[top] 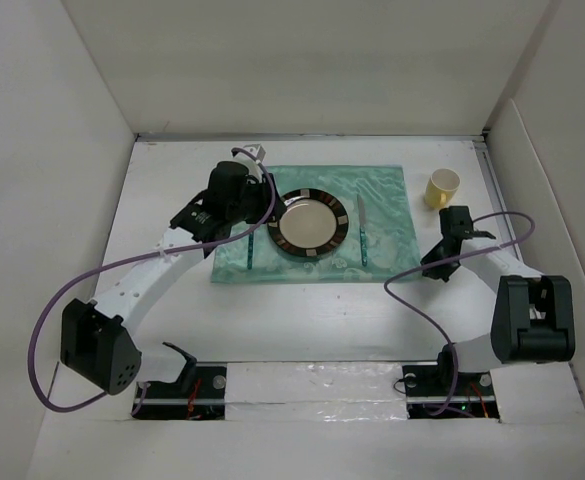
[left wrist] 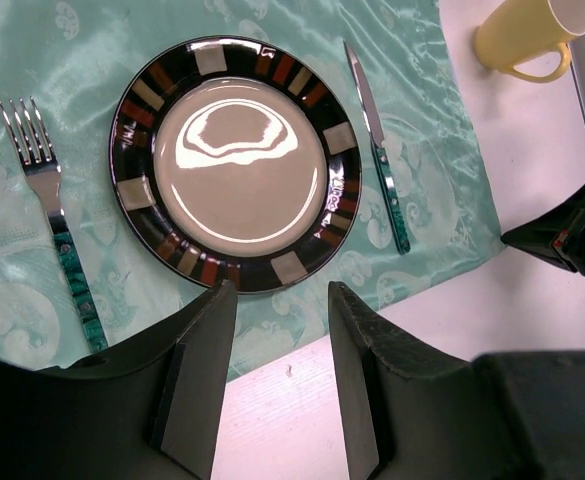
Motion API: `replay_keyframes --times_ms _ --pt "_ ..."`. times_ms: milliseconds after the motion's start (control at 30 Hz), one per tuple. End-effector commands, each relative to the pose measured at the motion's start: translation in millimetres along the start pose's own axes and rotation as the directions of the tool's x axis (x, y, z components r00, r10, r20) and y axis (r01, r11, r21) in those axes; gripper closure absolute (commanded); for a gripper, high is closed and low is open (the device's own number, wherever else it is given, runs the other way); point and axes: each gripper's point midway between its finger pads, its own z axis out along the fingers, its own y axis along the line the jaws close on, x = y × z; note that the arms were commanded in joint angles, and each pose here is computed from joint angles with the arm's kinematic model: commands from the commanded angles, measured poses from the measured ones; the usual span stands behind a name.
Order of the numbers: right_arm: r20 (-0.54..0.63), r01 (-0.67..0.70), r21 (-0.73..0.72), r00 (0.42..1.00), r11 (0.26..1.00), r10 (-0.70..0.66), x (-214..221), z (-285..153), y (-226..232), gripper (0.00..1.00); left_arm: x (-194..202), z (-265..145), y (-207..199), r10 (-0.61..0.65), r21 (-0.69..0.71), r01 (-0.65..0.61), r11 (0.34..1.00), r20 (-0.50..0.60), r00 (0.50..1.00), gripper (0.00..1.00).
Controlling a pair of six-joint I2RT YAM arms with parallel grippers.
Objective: Set the dinner table for one person
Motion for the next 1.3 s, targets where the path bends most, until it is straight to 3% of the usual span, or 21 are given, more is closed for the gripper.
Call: replay_keyframes --times_ms 0,133,167,200,300,400,467,500,533,700,733,767,800,900,1000,1033,1133,1267 --pt "-0.021 -0.027 -0.016 0.999 1.000 0.027 4.1 -4.8 -1.7 0.95 -9.4 -10.2 -7.0 0.017 0.028 -0.019 0.999 0.050 0.999 0.61" --pt "-0.033 -0.029 -0.014 0.999 0.999 0.029 8.8 -12.6 -6.1 0.94 -8.3 -11.7 -6.7 0.016 0.028 -0.017 0.999 0.050 0.999 0.62" --pt "-0.028 -0.030 -0.006 0.999 1.000 0.030 8.7 -15.4 -8.9 0.90 -8.3 -12.0 -6.1 0.016 0.026 -0.017 1.000 0.052 0.999 0.62" --pt "-0.012 -0.032 -0.010 0.999 0.999 0.032 5.5 -18.7 -8.6 0.75 -7.4 -12.3 -5.7 0.016 0.026 -0.017 1.000 0.052 0.999 0.62" --pt "0.045 -0.030 -0.051 0.998 0.998 0.033 -12.9 -33.3 0.7 0.51 -6.5 -12.9 -5.3 0.016 0.025 -0.017 1.000 0.050 0.999 0.62" --pt "0.112 -0.027 -0.128 0.993 0.991 0.042 -43.6 -53.0 24.3 0.49 -8.0 -13.6 -7.9 0.015 0.036 -0.017 0.999 0.052 0.999 0.61" --pt "0.193 -0.007 -0.213 0.980 0.977 0.049 -71.4 -74.5 48.4 0.58 -8.3 -14.1 -8.7 0.016 0.039 -0.018 0.999 0.050 0.999 0.61" --pt "0.222 0.001 -0.235 0.974 0.972 0.053 -81.4 -82.2 55.8 0.83 -8.6 -14.3 -8.8 0.018 0.039 -0.020 0.999 0.050 0.999 0.61" --pt "0.260 0.015 -0.253 0.964 0.967 0.053 -94.8 -90.9 61.1 0.96 -8.7 -14.5 -9.1 0.019 0.040 -0.021 0.999 0.050 0.999 0.61" --pt "0.447 0.015 -0.295 0.886 0.955 0.124 -178.8 -131.0 84.8 1.00 -2.5 -16.7 -7.4 0.025 0.040 -0.026 0.999 0.033 0.999 0.66" --pt "0.463 -0.002 -0.286 0.875 0.958 0.140 -191.2 -132.5 83.7 0.98 -2.6 -18.8 -7.1 0.029 0.039 -0.031 0.999 0.035 0.999 0.87" --pt "0.478 -0.033 -0.268 0.863 0.963 0.162 -205.2 -131.5 76.9 0.87 -3.1 -19.4 -4.7 0.029 0.026 -0.030 0.999 0.040 0.999 0.99" --pt "0.471 -0.039 -0.261 0.867 0.965 0.162 -211.8 -127.7 77.6 0.62 -1.1 -19.5 -2.2 0.030 0.015 -0.031 0.999 0.035 0.999 1.00" --pt "0.424 -0.056 -0.169 0.897 0.984 0.124 -227.2 -104.4 81.8 0.42 -3.5 -23.9 1.3 0.036 -0.006 -0.036 0.999 0.048 0.998 1.00" --pt "0.407 -0.063 -0.102 0.908 0.993 0.099 -243.8 -78.9 85.1 0.41 -7.3 -28.9 3.7 0.041 -0.025 -0.040 0.999 0.061 0.997 0.96" --pt "0.400 -0.057 -0.088 0.912 0.995 0.087 -247.0 -67.9 87.7 0.41 -8.2 -30.6 4.3 0.047 -0.029 -0.046 0.999 0.064 0.997 0.86" --pt "0.379 -0.036 -0.097 0.923 0.995 0.070 -251.3 -52.5 94.0 0.41 -8.1 -34.0 6.7 0.067 -0.043 -0.065 0.997 0.059 0.996 0.70" --pt "0.288 -0.029 -0.058 0.957 0.998 0.044 -239.4 -11.5 96.1 0.44 -6.6 -36.0 14.9 0.084 -0.083 -0.079 0.993 0.054 0.995 0.66"
